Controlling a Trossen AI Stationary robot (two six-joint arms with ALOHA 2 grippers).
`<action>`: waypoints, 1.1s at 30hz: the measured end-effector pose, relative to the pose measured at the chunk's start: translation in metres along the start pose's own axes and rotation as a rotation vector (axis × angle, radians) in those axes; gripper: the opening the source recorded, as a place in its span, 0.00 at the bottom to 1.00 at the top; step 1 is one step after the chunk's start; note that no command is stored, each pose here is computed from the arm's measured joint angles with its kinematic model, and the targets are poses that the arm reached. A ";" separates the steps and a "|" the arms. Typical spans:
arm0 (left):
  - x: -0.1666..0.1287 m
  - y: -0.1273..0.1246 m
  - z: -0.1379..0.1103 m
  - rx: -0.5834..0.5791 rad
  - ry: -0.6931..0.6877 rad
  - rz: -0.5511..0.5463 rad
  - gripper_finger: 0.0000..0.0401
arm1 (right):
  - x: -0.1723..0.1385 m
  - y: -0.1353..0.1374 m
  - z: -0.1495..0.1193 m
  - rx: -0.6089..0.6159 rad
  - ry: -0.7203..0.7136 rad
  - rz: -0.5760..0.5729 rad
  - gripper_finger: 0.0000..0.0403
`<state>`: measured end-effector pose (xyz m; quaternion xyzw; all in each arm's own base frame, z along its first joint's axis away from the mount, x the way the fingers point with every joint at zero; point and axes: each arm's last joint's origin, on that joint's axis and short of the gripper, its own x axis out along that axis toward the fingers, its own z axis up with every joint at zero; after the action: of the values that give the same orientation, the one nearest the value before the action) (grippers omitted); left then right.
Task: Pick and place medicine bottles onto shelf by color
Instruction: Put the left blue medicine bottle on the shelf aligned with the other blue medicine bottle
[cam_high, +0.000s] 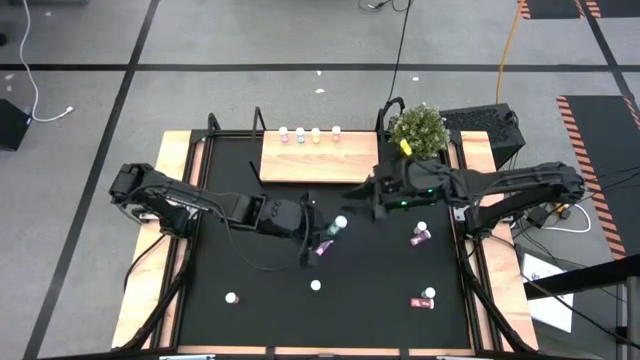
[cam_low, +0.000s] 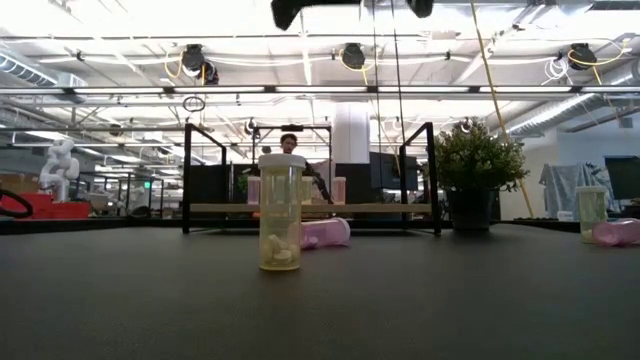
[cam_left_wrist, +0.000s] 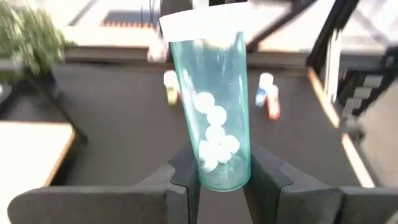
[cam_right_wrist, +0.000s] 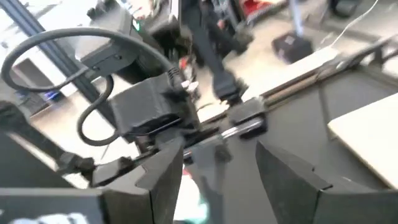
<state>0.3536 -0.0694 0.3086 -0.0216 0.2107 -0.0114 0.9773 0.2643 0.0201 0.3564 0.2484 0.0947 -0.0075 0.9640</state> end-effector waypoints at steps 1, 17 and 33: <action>0.000 0.001 0.004 -0.009 -0.037 -0.002 0.25 | -0.004 0.002 0.002 -0.012 -0.018 -0.007 0.49; -0.004 0.018 0.036 -0.113 -0.358 0.003 0.25 | -0.037 0.043 0.005 -0.213 -0.202 0.012 0.49; -0.006 0.029 0.044 -0.065 -0.430 0.011 0.26 | 0.005 0.041 -0.010 -0.270 -0.225 -0.086 0.49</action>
<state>0.3668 -0.0391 0.3495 -0.0538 -0.0025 0.0057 0.9985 0.2698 0.0606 0.3666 0.1100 -0.0032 -0.0637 0.9919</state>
